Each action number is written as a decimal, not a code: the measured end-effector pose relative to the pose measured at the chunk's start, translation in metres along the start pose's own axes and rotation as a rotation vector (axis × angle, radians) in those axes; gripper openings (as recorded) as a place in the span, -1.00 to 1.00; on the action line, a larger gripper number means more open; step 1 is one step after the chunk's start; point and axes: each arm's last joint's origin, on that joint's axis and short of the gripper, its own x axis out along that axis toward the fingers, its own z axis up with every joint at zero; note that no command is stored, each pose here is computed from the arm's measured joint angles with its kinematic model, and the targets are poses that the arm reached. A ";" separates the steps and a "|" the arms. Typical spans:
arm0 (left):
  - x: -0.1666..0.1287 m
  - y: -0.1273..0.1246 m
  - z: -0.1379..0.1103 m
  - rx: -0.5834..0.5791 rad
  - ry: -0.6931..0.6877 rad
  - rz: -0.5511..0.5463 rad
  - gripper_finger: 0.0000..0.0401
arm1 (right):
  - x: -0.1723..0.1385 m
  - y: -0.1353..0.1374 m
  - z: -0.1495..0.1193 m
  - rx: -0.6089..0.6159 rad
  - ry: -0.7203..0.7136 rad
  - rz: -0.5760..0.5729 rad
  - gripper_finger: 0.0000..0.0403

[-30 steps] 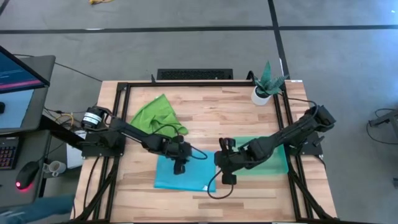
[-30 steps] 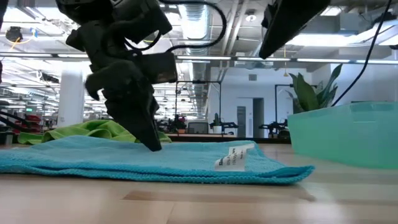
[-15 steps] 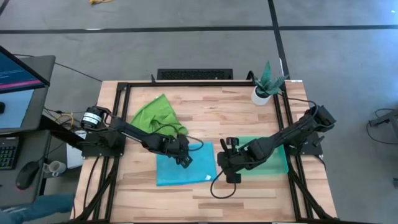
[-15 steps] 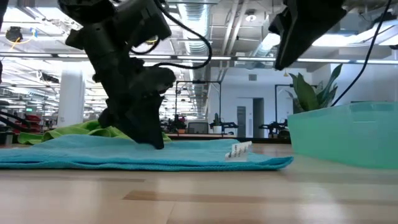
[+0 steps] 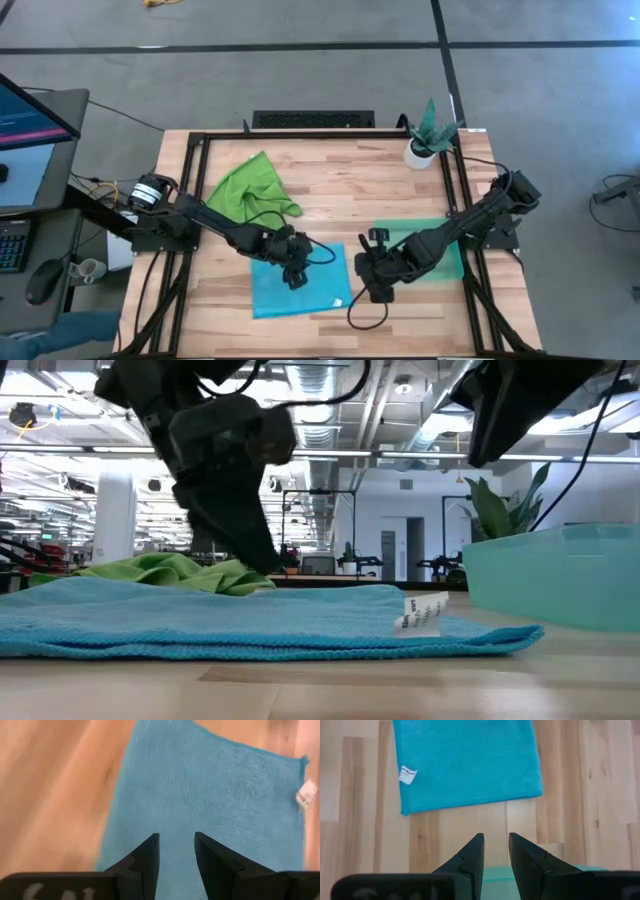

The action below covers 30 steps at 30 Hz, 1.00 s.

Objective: Roll microfiber towels into tight, uniform cylinder then place into a basket
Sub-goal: Fold the blue microfiber towel

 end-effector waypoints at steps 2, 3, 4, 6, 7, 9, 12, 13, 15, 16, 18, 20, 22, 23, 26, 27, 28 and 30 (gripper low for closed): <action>0.000 0.001 0.005 0.117 -0.015 -0.019 -0.43 | 0.000 0.000 0.000 0.016 -0.001 -0.003 -0.45; 0.000 0.001 0.007 0.178 -0.020 -0.060 -0.43 | 0.000 -0.001 0.000 0.023 -0.001 -0.004 -0.45; 0.001 0.000 0.010 0.239 -0.023 -0.111 -0.43 | 0.000 -0.001 0.000 0.028 -0.001 -0.005 -0.45; 0.001 -0.001 0.013 0.357 -0.038 -0.208 -0.43 | 0.000 -0.002 0.001 0.035 -0.001 -0.006 -0.45; 0.001 -0.002 0.015 0.406 -0.057 -0.242 -0.43 | 0.001 -0.002 0.001 0.038 -0.001 -0.008 -0.45; 0.003 -0.003 0.017 0.454 -0.086 -0.260 -0.43 | 0.001 -0.003 0.001 0.045 -0.001 -0.009 -0.45; 0.008 0.001 0.018 0.456 -0.098 -0.254 -0.43 | 0.002 -0.007 0.003 0.072 0.001 -0.015 -0.45; 0.013 0.002 0.019 0.463 -0.111 -0.252 -0.43 | 0.002 -0.008 0.003 0.080 0.001 -0.017 -0.45; 0.018 0.009 0.016 0.479 -0.068 -0.225 -0.43 | 0.003 -0.011 0.004 0.090 0.003 -0.020 -0.45; 0.023 0.012 0.014 0.480 -0.051 -0.215 -0.43 | 0.004 -0.012 0.004 0.091 0.004 -0.023 -0.45; 0.032 0.019 0.016 0.468 -0.042 -0.192 -0.43 | 0.005 -0.015 0.004 0.095 0.013 -0.029 -0.45; 0.038 0.027 0.016 0.430 -0.021 -0.172 -0.43 | 0.005 -0.017 0.005 0.100 0.016 -0.032 -0.45; 0.046 0.035 0.015 0.376 0.003 -0.152 -0.43 | 0.005 -0.019 0.004 0.103 0.031 -0.037 -0.45; 0.046 0.037 0.016 0.341 0.011 -0.143 -0.43 | 0.005 -0.019 0.004 0.103 0.030 -0.037 -0.45; 0.049 0.045 0.016 0.224 0.026 -0.066 -0.43 | 0.005 -0.019 0.004 0.112 0.033 -0.039 -0.45; 0.049 0.047 0.016 0.188 0.030 -0.025 -0.43 | 0.005 -0.019 0.004 0.112 0.033 -0.039 -0.45; 0.049 0.049 0.015 0.143 0.027 0.025 -0.43 | 0.005 -0.019 0.004 0.112 0.033 -0.039 -0.45; 0.049 0.055 0.015 0.037 0.007 0.133 -0.43 | 0.005 -0.018 0.003 0.110 0.033 -0.037 -0.45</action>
